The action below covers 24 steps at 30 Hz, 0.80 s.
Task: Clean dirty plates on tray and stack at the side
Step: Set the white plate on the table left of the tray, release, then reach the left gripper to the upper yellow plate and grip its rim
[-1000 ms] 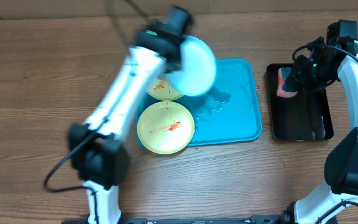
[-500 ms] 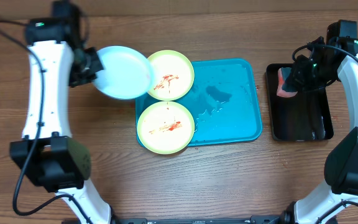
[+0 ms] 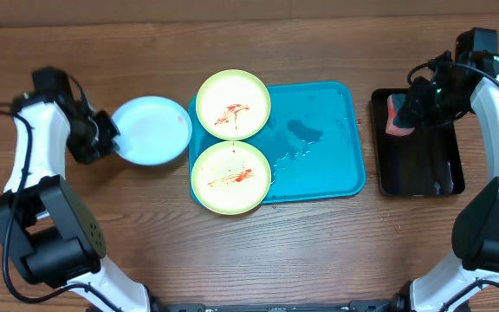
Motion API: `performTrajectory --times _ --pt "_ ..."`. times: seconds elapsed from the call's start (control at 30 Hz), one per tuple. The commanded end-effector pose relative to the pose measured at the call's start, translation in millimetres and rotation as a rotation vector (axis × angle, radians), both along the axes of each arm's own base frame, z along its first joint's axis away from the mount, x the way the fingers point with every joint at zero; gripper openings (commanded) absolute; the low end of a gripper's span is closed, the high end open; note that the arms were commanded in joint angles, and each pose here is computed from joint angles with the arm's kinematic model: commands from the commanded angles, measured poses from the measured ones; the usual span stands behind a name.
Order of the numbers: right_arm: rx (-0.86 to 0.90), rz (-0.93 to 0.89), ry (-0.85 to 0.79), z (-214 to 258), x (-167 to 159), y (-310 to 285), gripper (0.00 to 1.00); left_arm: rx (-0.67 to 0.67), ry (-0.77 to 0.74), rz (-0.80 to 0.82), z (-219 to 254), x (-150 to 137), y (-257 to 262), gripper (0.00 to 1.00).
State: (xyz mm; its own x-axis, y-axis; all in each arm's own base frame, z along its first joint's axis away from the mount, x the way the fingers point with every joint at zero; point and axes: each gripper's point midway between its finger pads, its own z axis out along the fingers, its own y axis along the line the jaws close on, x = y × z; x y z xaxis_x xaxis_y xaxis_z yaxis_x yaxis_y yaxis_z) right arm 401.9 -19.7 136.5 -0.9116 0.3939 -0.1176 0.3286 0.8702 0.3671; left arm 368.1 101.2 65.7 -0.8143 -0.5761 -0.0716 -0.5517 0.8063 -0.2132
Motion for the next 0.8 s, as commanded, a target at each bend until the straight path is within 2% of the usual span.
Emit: performTrajectory --times 0.0,0.1,0.27,0.43,0.53,0.57,0.67,0.77 --pt "-0.007 0.009 -0.011 4 -1 0 0.04 0.065 -0.029 0.033 -3 -9 9 0.04" --pt "-0.014 0.008 -0.007 4 -2 -1 0.04 0.154 -0.017 0.047 -22 -15 23 0.04" --pt "-0.020 0.006 -0.004 3 -3 -2 0.04 0.169 -0.043 0.078 -37 -16 28 0.04" --pt "-0.020 0.006 -0.004 3 -2 -2 0.04 0.244 -0.024 0.075 -37 -20 42 0.04" --pt "-0.020 0.006 -0.007 4 -2 -2 0.04 0.239 -0.024 0.036 -37 -20 39 0.41" --pt "-0.021 0.006 -0.008 4 -2 -2 0.04 0.238 -0.023 0.032 -37 -20 38 0.48" --pt "-0.021 0.006 -0.007 4 -2 -2 0.04 0.214 -0.035 0.003 -35 -16 31 0.49" --pt "-0.020 0.006 -0.005 3 -2 -2 0.04 0.195 -0.047 -0.046 -22 -7 21 0.45"
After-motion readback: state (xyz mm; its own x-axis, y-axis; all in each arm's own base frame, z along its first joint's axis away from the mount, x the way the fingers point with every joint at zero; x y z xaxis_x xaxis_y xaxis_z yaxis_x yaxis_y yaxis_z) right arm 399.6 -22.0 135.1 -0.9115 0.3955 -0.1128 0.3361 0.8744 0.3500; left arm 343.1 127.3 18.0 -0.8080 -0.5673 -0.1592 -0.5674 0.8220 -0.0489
